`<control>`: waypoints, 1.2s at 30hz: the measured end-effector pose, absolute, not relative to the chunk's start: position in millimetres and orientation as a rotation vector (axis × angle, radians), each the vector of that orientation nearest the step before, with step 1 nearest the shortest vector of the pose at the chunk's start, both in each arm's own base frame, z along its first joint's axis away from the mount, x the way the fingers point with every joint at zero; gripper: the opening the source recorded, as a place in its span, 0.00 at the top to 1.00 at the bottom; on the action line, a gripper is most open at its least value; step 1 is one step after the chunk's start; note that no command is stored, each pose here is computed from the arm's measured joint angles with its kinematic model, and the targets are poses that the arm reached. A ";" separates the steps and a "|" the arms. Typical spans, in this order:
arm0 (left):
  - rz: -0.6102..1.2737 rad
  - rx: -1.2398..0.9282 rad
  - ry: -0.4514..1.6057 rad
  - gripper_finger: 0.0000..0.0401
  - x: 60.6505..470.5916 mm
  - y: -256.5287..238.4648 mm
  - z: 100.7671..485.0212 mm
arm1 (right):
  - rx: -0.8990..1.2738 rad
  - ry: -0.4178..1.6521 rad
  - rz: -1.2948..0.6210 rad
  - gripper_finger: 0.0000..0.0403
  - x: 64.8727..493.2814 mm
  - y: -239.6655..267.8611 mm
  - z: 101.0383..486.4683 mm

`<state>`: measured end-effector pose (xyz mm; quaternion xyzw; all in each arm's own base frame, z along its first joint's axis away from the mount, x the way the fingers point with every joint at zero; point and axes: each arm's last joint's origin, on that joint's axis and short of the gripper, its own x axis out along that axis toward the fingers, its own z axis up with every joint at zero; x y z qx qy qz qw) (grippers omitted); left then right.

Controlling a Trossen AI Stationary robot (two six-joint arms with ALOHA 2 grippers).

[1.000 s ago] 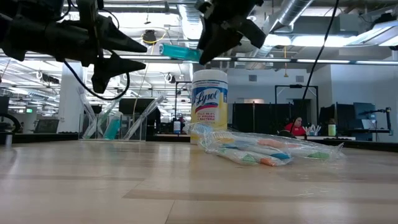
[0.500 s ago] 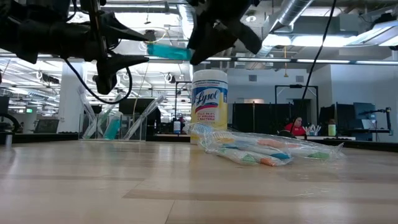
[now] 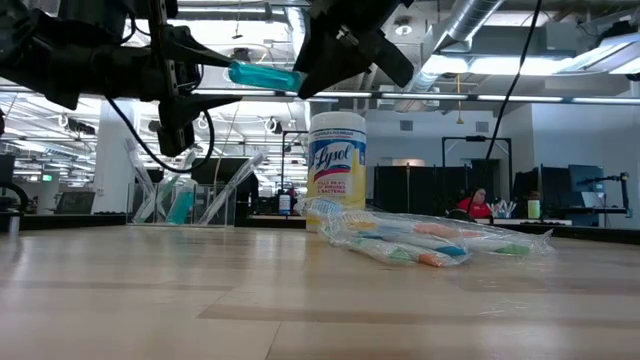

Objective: Pick & Place toothbrushing station
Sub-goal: Put the mouthwash into the transparent organizer

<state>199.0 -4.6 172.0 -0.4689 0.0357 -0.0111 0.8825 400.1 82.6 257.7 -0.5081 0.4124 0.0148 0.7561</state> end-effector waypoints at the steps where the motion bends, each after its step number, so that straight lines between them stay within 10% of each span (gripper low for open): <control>1: -0.025 -0.984 0.078 0.59 199.1 -4.3 171.7 | -1.112 0.897 0.034 0.79 400.2 82.6 257.8; 36: -0.213 -1.120 0.265 0.59 264.2 10.1 175.1 | -1.147 0.890 0.069 0.79 397.5 92.6 257.2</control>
